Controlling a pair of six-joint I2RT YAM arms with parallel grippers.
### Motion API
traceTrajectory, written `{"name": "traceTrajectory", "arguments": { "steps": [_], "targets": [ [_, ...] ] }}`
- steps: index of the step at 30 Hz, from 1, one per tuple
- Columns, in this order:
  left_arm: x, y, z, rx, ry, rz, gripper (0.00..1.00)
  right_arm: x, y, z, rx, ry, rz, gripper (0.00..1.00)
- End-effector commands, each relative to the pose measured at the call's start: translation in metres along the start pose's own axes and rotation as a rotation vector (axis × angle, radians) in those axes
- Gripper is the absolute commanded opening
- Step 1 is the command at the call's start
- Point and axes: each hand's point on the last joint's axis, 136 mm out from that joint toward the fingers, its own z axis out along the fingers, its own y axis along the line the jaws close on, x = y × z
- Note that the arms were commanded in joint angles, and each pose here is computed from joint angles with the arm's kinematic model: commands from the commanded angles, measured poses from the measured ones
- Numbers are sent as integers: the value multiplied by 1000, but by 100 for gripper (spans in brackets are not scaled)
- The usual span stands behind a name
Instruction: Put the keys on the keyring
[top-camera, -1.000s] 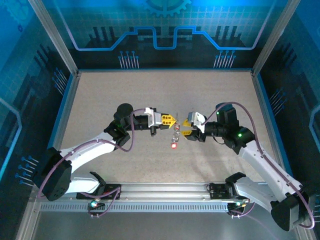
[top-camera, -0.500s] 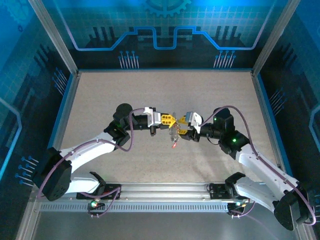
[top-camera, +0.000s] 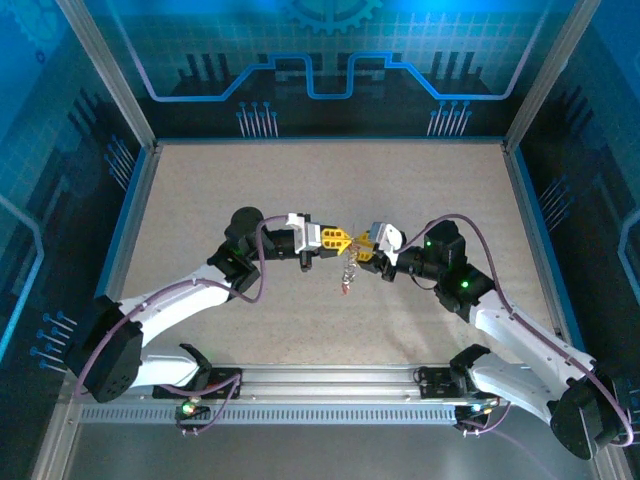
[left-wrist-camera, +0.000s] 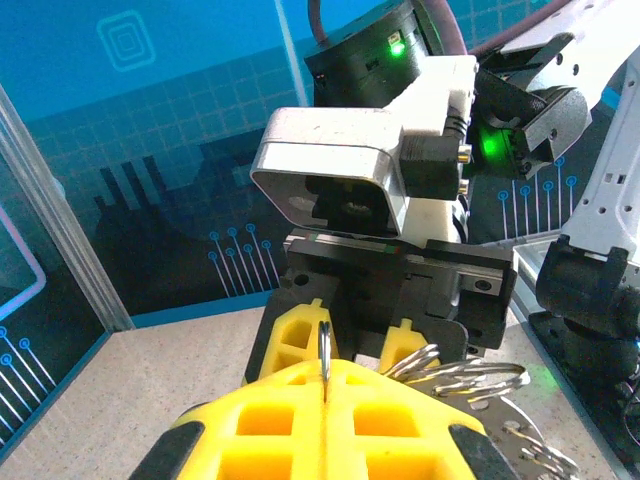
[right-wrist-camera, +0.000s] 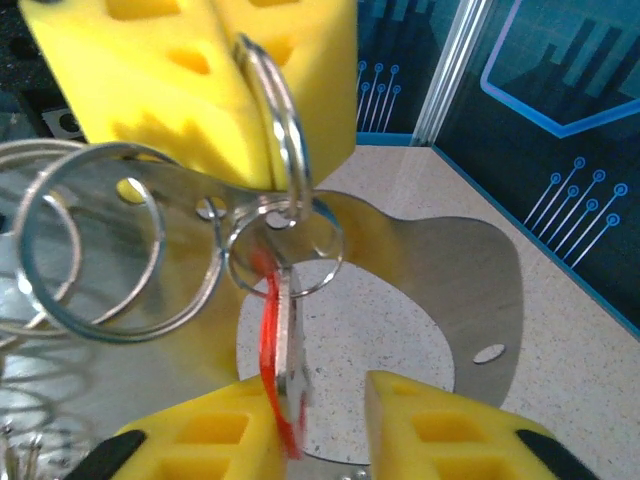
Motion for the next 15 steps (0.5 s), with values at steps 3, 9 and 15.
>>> {"name": "traceTrajectory", "arguments": {
  "steps": [3,9,15],
  "targets": [
    [-25,0,-6,-8,-61,65,0,-14,-1,-3,28,-59,-36,15],
    [-20,0,-9,-24,-40,56,0,-15,-3,-8,52,-35,-64,0],
    [-11,-1,-10,-22,5,53,0,-22,-5,-19,74,-6,-126,0]
  ]
}}
